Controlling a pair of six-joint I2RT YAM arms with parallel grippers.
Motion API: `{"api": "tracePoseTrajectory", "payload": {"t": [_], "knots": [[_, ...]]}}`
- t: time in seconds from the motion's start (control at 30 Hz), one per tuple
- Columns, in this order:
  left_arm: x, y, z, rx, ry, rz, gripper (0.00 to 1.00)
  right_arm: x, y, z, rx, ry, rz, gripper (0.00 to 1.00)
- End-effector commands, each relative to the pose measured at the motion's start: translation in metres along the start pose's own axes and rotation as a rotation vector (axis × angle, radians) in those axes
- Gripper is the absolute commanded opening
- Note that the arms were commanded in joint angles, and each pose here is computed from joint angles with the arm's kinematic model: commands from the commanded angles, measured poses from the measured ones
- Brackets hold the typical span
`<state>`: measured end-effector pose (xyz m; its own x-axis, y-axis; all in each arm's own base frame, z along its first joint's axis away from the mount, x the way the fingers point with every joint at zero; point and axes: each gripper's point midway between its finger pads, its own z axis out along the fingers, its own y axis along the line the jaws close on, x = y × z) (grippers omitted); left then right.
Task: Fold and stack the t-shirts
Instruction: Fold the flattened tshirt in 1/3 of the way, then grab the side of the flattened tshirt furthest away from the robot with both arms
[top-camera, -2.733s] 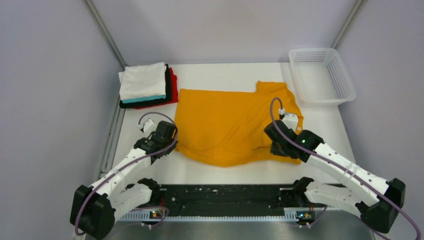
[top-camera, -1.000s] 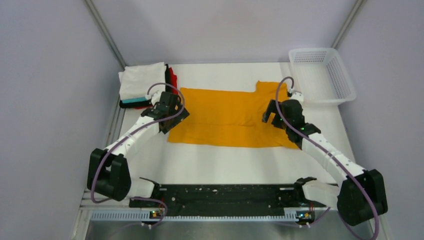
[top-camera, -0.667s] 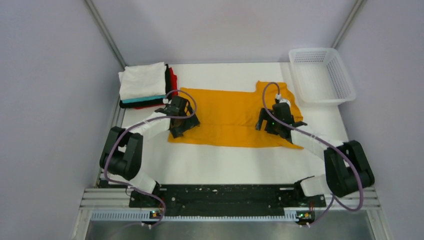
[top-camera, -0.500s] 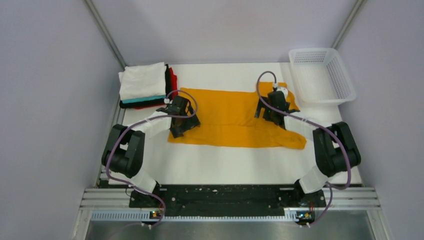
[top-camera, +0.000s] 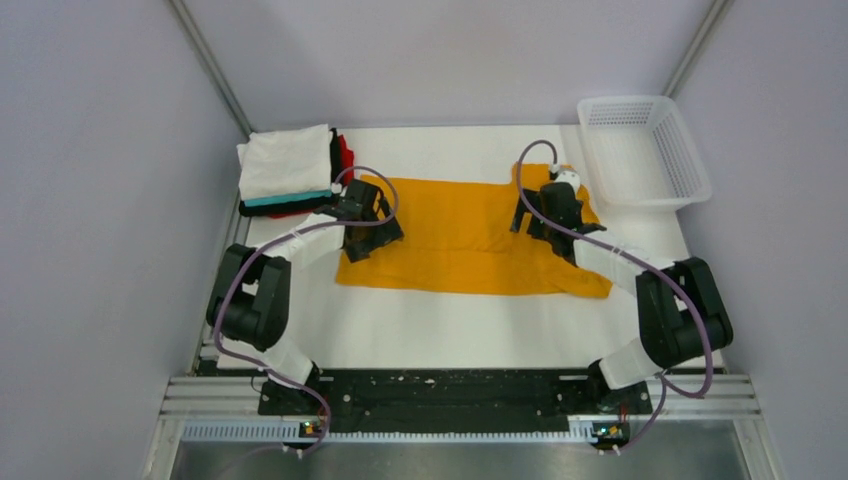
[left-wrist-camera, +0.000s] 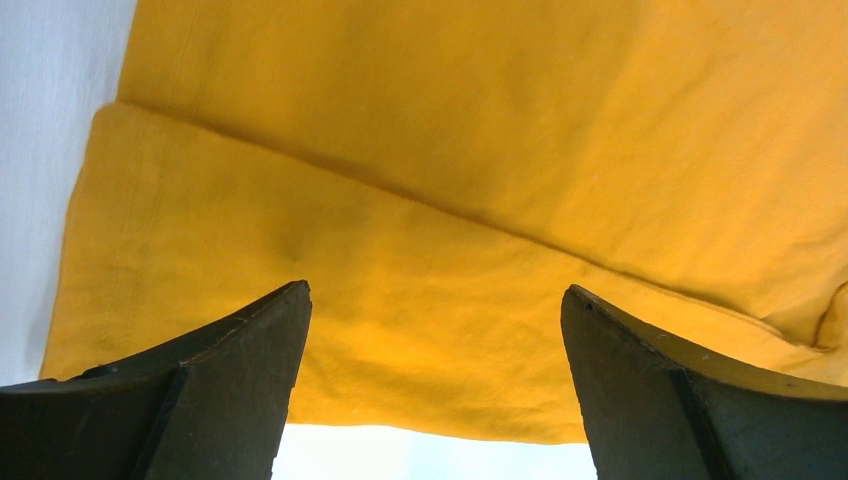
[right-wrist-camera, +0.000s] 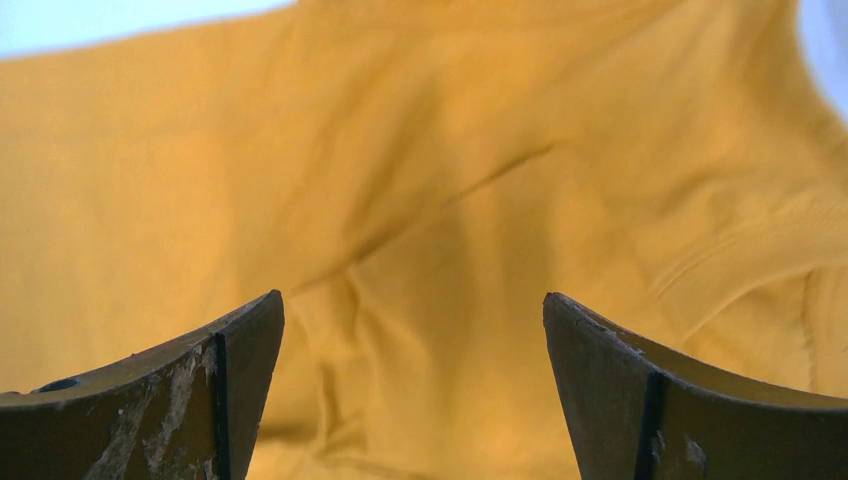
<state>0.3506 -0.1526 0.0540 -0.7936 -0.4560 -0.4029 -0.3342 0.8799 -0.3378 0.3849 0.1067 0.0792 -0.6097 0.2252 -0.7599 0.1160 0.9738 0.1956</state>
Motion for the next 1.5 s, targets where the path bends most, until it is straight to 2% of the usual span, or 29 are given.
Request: {"api": "tracePoseTrajectory", "payload": {"t": [0.0,0.23,0.33,0.43,0.6,0.77,1.0,1.1,1.2,1.4,1.47], "knots": [[-0.020,-0.016,0.011,0.030,-0.044,0.023,0.99,0.032,0.031,-0.019,-0.125,0.052,-0.021,0.99],[0.017,0.015,0.030,-0.054,0.053,0.011,0.99,0.099,0.016,-0.027,-0.101,0.204,-0.008,0.99],[0.048,0.030,0.025,-0.063,0.120,-0.046,0.98,0.128,0.004,-0.047,-0.080,0.309,-0.028,0.99],[0.082,0.043,0.007,-0.059,0.134,-0.074,0.98,0.150,-0.007,-0.071,-0.047,0.366,-0.063,0.99],[0.123,0.083,-0.023,-0.144,0.116,-0.121,0.99,0.166,-0.012,-0.108,-0.064,0.400,0.001,0.99],[0.171,0.093,-0.041,-0.117,0.171,-0.123,0.99,0.172,-0.019,-0.130,-0.079,0.416,0.032,0.99],[0.198,0.117,-0.060,-0.189,0.174,-0.149,0.99,0.180,-0.026,-0.139,-0.069,0.426,0.070,0.99],[0.196,0.117,-0.062,-0.175,0.149,-0.151,0.99,0.174,-0.025,-0.140,-0.079,0.396,0.076,0.99],[0.175,0.108,-0.067,-0.178,0.071,-0.129,0.99,0.156,-0.022,-0.141,-0.091,0.334,0.058,0.99],[0.110,0.079,-0.078,-0.208,-0.153,-0.061,0.99,0.078,-0.011,-0.148,-0.084,0.084,0.087,0.99],[0.090,0.067,-0.083,-0.214,-0.193,-0.040,0.99,0.055,-0.008,-0.152,-0.084,0.008,0.108,0.99]]}}
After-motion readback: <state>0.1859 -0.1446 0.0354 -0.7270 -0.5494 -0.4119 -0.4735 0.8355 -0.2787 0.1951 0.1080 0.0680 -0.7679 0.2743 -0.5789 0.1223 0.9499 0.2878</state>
